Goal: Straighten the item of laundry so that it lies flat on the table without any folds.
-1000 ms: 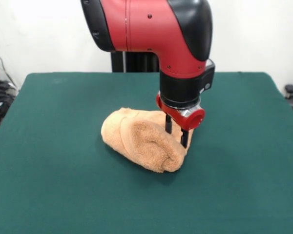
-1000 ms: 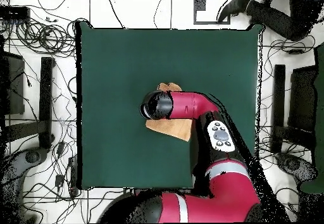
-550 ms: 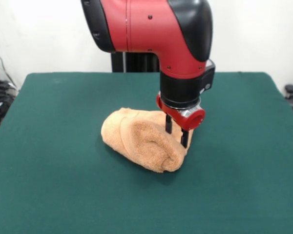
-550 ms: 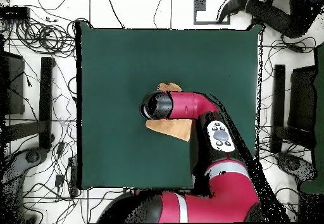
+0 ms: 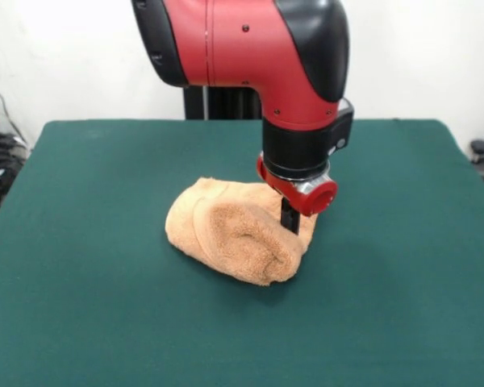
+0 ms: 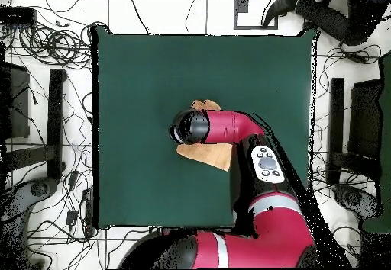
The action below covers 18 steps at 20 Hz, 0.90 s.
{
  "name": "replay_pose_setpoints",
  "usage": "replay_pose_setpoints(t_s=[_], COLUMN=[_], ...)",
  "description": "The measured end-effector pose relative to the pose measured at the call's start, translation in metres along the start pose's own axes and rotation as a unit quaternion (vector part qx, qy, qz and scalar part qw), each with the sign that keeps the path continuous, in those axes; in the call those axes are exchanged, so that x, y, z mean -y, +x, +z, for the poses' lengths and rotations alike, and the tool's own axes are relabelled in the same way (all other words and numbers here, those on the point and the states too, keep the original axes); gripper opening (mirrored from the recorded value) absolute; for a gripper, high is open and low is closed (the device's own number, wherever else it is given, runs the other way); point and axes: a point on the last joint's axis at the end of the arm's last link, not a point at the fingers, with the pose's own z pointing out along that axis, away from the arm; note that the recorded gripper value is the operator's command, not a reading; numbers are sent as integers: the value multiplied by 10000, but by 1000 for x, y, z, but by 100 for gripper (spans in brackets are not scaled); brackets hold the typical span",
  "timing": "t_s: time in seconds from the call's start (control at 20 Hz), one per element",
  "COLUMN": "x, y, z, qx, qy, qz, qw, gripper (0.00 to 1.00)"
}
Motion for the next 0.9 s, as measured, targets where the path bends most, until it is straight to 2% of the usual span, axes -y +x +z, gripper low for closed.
replay_pose_setpoints(t_s=[0.6, 0.9], x=[1, -1], y=[4, -1], z=[2, -20], qx=[81, 112], qy=[40, 103], qz=[-174, -178], qw=[9998, 9997], gripper=[0, 0])
